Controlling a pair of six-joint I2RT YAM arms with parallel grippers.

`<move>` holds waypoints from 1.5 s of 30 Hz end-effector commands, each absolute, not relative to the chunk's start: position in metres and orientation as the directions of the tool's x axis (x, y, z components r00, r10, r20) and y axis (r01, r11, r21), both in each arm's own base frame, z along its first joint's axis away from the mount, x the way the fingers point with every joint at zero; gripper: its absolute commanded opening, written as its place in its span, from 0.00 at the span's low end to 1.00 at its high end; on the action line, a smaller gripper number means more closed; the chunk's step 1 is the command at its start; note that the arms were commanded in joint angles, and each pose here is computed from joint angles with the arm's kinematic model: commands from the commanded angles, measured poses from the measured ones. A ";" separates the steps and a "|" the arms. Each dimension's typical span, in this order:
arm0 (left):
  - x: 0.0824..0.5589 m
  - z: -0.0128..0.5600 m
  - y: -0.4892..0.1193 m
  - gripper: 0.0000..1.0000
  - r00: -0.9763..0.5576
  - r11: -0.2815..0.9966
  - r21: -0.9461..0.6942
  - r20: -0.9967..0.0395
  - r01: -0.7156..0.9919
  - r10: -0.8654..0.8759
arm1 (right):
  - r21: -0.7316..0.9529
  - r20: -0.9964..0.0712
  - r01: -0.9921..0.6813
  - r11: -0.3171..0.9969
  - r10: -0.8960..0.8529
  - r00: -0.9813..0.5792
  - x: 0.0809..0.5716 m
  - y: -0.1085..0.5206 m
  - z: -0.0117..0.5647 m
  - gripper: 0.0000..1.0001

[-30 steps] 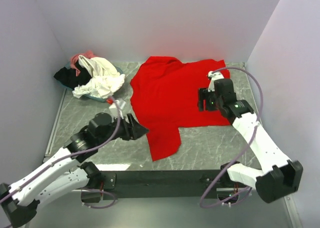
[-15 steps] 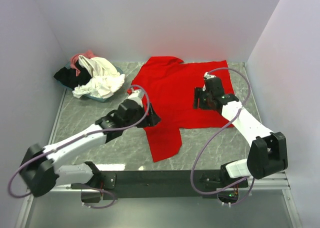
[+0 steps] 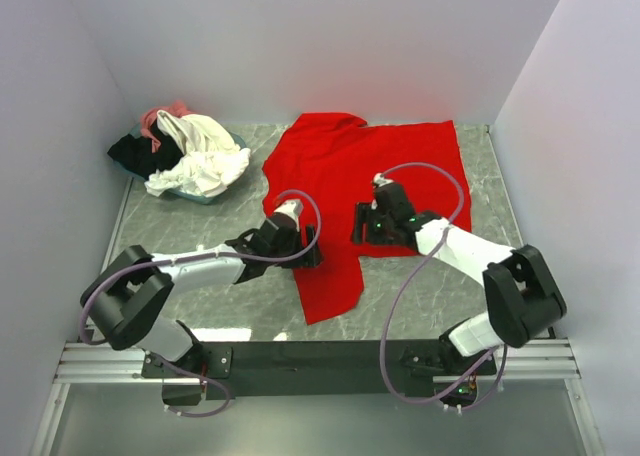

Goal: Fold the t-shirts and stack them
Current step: Flatten the tshirt out

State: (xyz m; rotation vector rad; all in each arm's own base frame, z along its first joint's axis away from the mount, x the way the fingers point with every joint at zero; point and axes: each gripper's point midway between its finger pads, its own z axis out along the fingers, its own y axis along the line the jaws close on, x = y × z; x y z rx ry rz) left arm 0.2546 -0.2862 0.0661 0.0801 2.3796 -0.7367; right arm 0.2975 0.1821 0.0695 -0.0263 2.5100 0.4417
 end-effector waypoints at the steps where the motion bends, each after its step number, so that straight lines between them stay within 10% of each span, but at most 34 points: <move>1: 0.254 0.059 -0.292 0.78 -0.789 0.823 -0.509 -0.600 0.252 -0.130 | 0.326 -0.572 -0.127 0.937 0.089 -0.815 0.303 0.209 0.061 0.71; 25: 0.212 0.038 -0.210 0.79 -0.778 0.914 -0.398 -0.598 0.080 -0.192 | 0.174 -0.467 -0.195 0.965 -0.093 -0.879 0.243 0.252 -0.006 0.71; 45: 0.169 0.048 -0.230 0.80 -0.800 0.882 -0.466 -0.555 0.069 -0.230 | 0.257 -0.621 -0.204 0.945 0.000 -0.784 0.240 0.246 0.089 0.72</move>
